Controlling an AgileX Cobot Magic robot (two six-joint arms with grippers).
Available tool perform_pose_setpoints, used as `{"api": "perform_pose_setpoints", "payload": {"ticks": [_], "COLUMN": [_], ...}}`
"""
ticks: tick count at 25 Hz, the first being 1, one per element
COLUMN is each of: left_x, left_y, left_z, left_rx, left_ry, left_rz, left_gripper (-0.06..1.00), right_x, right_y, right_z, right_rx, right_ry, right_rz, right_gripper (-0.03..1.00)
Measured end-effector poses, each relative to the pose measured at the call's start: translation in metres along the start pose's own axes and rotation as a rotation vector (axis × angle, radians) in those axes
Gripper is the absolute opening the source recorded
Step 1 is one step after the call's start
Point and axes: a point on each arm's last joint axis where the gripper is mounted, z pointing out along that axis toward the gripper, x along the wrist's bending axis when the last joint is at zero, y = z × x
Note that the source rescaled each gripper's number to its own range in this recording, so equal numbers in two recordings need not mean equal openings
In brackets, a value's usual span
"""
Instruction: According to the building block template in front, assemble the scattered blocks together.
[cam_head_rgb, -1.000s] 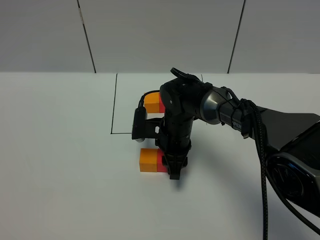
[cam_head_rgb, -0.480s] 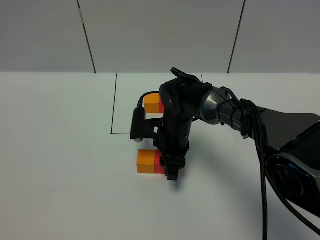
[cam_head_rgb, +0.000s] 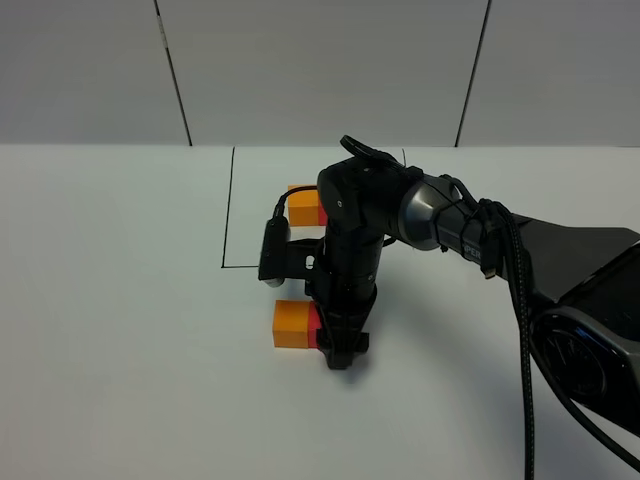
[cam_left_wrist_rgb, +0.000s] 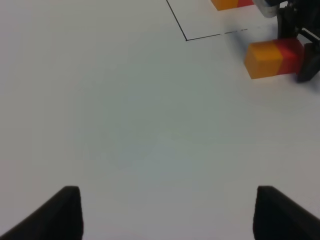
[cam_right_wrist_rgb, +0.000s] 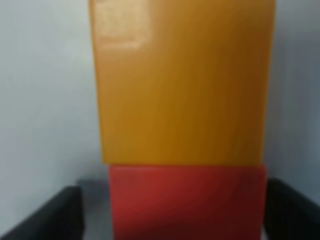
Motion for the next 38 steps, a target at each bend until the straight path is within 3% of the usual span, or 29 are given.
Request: {"api": "perform_pose_setpoints", "payload": {"ticks": [2, 5, 11, 17, 25, 32, 38], "left_x": [0.0, 0.0, 0.0, 0.0, 0.0, 0.0, 0.0], "left_y": [0.0, 0.0, 0.0, 0.0, 0.0, 0.0, 0.0], "left_z": [0.0, 0.0, 0.0, 0.0, 0.0, 0.0, 0.0], "left_rx": [0.0, 0.0, 0.0, 0.0, 0.0, 0.0, 0.0], "left_ry": [0.0, 0.001, 0.002, 0.002, 0.002, 0.002, 0.003], "left_rz": [0.0, 0.0, 0.001, 0.001, 0.001, 0.001, 0.001], "left_gripper": [0.6, 0.6, 0.6, 0.6, 0.6, 0.6, 0.6], "right_x": [0.0, -0.003, -0.004, -0.003, 0.008, 0.015, -0.011], "right_y": [0.0, -0.001, -0.007, -0.008, -0.006, -0.02, -0.087], "right_z": [0.0, 0.0, 0.0, -0.007, -0.085, -0.159, -0.204], "right_rx": [-0.001, 0.01, 0.082, 0.086, -0.011, -0.095, -0.123], "right_ry": [-0.001, -0.031, -0.054, -0.046, -0.092, -0.224, -0.347], "right_rz": [0.014, 0.046, 0.099, 0.129, 0.198, 0.363, 0.676], "right_gripper": [0.88, 1.0, 1.0, 1.0, 1.0, 1.0, 1.0]}}
